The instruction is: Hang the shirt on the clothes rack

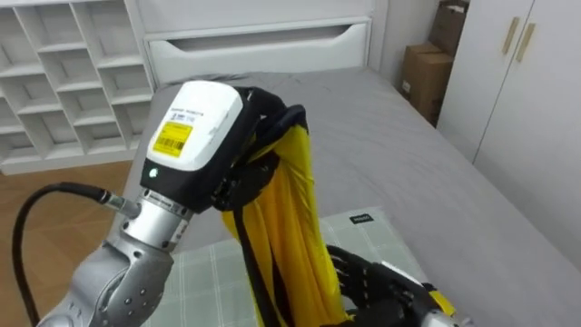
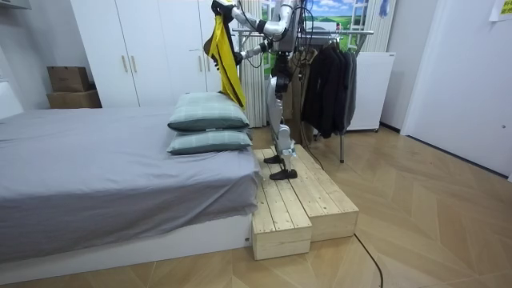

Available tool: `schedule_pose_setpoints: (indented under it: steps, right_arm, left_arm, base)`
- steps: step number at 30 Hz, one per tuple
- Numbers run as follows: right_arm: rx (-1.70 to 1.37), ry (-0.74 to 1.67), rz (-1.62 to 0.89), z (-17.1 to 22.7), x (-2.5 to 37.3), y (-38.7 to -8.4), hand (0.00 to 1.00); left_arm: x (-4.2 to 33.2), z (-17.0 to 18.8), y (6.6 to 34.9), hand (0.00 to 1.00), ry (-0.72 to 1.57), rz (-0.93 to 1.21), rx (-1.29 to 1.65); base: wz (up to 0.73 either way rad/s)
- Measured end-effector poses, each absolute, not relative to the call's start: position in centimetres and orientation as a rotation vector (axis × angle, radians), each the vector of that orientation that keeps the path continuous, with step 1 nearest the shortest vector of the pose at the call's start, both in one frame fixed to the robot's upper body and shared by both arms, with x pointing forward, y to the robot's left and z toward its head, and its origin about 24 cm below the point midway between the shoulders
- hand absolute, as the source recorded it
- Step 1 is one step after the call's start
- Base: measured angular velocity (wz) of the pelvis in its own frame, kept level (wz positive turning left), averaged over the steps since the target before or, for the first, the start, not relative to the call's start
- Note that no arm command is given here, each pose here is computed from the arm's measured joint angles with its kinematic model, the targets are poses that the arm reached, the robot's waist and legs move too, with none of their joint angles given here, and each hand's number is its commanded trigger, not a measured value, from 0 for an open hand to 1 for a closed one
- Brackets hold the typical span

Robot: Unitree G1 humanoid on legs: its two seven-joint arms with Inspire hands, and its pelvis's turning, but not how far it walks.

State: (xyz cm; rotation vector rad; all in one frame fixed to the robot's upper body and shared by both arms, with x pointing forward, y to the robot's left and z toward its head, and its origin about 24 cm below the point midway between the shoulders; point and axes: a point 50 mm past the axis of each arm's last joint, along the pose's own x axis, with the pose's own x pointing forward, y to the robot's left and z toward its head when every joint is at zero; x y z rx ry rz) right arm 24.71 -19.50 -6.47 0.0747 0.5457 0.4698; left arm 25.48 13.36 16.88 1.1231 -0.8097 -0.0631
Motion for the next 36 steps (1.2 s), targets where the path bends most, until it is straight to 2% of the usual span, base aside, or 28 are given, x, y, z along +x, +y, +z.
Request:
schedule_pose_setpoints:
  steps: [5, 24, 36]
  right_arm:
    - [0.101, 0.613, 0.36, -7.8, 23.9, -20.5, 0.0]
    - [0.177, 0.675, 0.182, -9.4, 23.0, -20.8, 0.0]
    - [0.202, 0.614, 0.202, -8.5, 24.1, -19.3, 0.0]
  left_arm:
    - [24.8, 17.7, 12.8, 1.0, -0.894, -0.063, 1.119]
    - [24.7, 17.8, 12.9, 1.0, -0.909, -0.058, 1.125]
    - [24.4, 17.4, 11.8, 1.0, -0.926, -0.085, 1.178]
  base:
    - [0.0]
    - [0.0]
    - [0.0]
